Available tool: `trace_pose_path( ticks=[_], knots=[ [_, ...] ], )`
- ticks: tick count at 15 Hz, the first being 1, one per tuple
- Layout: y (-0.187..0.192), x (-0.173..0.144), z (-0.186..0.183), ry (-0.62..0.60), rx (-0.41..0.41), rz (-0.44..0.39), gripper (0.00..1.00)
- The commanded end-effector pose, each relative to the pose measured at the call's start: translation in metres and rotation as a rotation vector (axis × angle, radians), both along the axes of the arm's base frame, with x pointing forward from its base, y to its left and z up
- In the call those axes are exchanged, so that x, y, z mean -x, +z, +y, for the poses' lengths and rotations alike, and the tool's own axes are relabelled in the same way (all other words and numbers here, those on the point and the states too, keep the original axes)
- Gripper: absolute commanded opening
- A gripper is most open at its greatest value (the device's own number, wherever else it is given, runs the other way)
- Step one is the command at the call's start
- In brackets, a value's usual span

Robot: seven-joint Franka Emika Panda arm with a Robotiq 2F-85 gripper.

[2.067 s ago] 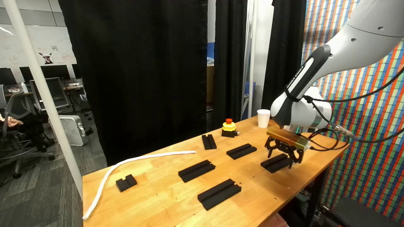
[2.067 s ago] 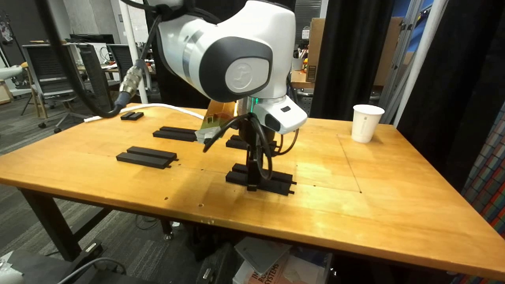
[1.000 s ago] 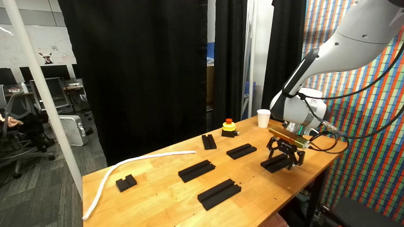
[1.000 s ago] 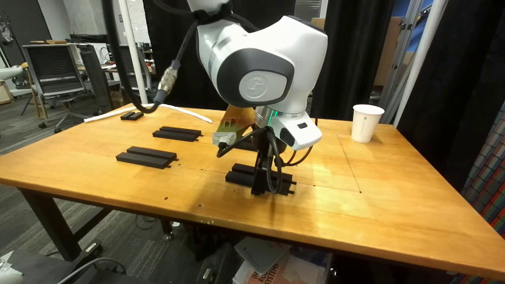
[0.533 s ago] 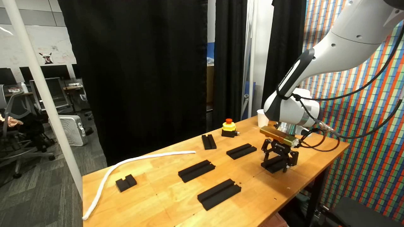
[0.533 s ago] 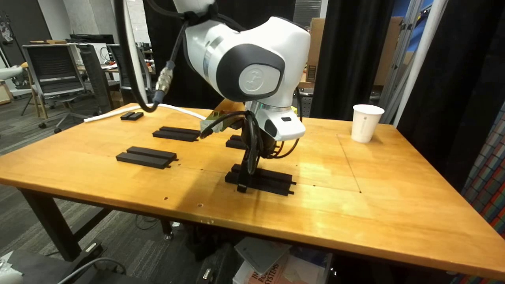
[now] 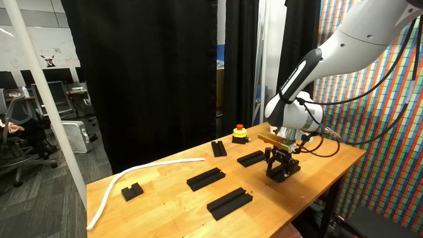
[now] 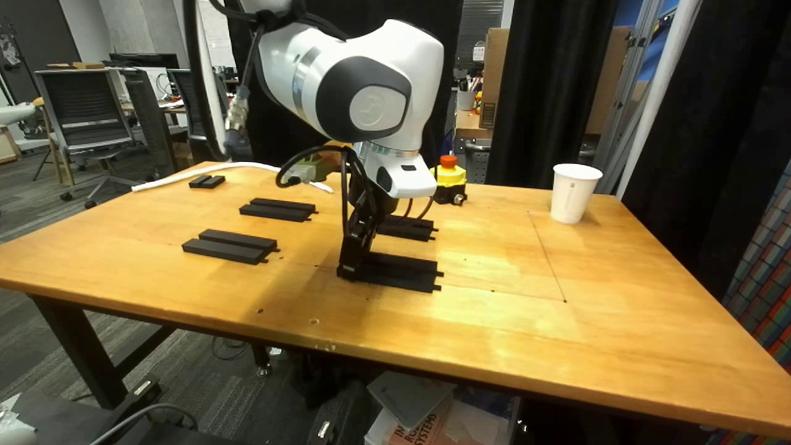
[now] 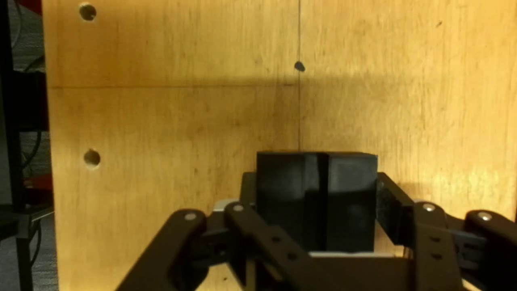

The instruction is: Connect the back pads

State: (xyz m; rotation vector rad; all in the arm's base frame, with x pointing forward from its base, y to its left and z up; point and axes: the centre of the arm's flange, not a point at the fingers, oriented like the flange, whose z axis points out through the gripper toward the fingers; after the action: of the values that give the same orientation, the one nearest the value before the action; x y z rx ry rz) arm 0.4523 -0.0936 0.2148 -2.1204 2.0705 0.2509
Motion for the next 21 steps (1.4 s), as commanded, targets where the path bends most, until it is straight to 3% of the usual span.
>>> trace_pose_path(
  ticks=[1, 6, 9, 21],
  knots=[
    [0.010, -0.017, 0.031, 0.033, -0.035, -0.005, 0.45],
    [0.015, -0.038, 0.099, 0.097, -0.097, -0.038, 0.45],
    [0.014, -0.036, 0.125, 0.085, -0.116, -0.035, 0.45],
    [0.006, -0.002, 0.123, 0.003, -0.129, 0.001, 0.45]
  ],
)
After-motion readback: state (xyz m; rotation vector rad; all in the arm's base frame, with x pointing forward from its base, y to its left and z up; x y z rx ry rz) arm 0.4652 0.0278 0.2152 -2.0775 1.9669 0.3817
